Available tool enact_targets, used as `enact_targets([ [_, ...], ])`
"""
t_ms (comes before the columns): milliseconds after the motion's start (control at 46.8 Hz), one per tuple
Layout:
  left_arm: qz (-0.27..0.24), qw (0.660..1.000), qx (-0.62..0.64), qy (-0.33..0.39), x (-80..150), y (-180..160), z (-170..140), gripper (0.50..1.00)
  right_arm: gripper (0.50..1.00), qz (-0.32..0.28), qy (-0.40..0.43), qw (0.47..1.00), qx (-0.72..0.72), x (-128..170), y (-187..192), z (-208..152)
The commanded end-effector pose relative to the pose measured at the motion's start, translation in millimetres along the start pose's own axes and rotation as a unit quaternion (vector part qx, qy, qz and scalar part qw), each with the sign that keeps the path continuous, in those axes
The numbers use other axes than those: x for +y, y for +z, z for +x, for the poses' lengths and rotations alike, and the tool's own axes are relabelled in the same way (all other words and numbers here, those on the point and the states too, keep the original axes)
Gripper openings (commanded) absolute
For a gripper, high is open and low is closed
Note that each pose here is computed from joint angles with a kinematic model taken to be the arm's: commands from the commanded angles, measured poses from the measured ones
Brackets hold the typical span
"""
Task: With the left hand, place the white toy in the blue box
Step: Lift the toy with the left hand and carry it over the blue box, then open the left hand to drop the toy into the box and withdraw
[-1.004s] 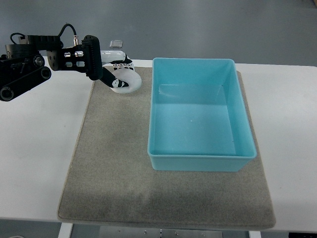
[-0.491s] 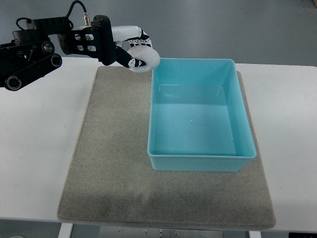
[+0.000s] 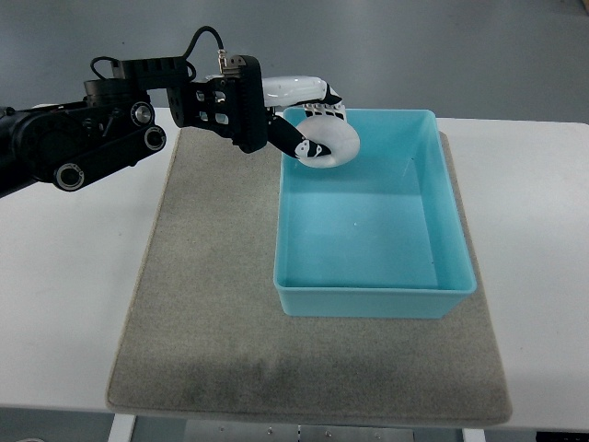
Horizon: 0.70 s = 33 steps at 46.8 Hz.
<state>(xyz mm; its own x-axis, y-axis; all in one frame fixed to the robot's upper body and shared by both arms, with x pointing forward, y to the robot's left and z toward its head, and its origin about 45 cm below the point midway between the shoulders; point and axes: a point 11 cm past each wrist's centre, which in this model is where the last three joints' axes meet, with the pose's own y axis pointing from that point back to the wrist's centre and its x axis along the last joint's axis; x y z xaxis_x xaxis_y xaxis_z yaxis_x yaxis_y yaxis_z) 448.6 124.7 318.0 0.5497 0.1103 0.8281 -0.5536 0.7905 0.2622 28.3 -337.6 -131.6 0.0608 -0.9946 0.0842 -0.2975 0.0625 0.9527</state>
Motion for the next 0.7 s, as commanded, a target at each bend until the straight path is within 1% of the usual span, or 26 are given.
enact_targets([
  [0,-0.001,1.0,0.002,-0.001,-2,1,-3,0.512,0.936,0.0,0.0,1.0,0.0,0,0,0],
  [64,-0.004,1.0,0.007,-0.005,-5,1,-9,0.512,0.936,0.0,0.0,1.0,0.0,0,0,0],
  [150,-0.008,1.0,0.01,-0.009,-8,4,-13,0.542,0.936,0.0,0.0,1.0,0.0,0,0,0],
  [299,-0.012,1.0,0.012,-0.011,-10,6,-16,0.548,0.936,0.0,0.0,1.0,0.0,0,0,0],
  [342,-0.013,1.0,0.014,-0.013,-11,7,-19,0.559,0.936,0.0,0.001,1.0,0.0,0,0,0],
  [363,-0.015,1.0,0.015,-0.014,-12,7,-21,0.582,0.936,0.0,0.0,1.0,0.0,0,0,0],
  [427,-0.016,1.0,0.018,-0.016,-13,8,-23,0.681,0.936,0.0,0.0,1.0,0.0,0,0,0],
  [449,-0.016,1.0,0.018,-0.016,-13,8,-23,0.707,0.936,0.0,0.0,1.0,0.0,0,0,0],
  [470,-0.017,1.0,0.019,-0.016,-13,8,-24,0.726,0.936,0.0,0.001,1.0,0.0,0,0,0],
  [513,-0.017,0.999,0.021,-0.018,-13,7,-26,0.739,0.936,0.0,0.0,1.0,0.0,0,0,0],
  [534,-0.016,0.999,0.022,-0.019,-13,7,-27,0.756,0.936,0.0,0.0,1.0,0.0,0,0,0],
  [577,-0.017,0.999,0.024,-0.019,-13,6,-29,0.839,0.936,0.0,0.001,1.0,0.0,0,0,0],
  [598,-0.019,0.999,0.024,-0.02,-14,7,-30,0.868,0.936,0.0,0.0,1.0,0.0,0,0,0],
  [619,-0.02,0.999,0.025,-0.02,-15,8,-31,0.878,0.936,0.0,0.0,1.0,0.0,0,0,0],
  [683,-0.02,0.999,0.026,-0.021,-15,8,-31,0.881,0.936,0.0,0.0,1.0,0.0,0,0,0],
])
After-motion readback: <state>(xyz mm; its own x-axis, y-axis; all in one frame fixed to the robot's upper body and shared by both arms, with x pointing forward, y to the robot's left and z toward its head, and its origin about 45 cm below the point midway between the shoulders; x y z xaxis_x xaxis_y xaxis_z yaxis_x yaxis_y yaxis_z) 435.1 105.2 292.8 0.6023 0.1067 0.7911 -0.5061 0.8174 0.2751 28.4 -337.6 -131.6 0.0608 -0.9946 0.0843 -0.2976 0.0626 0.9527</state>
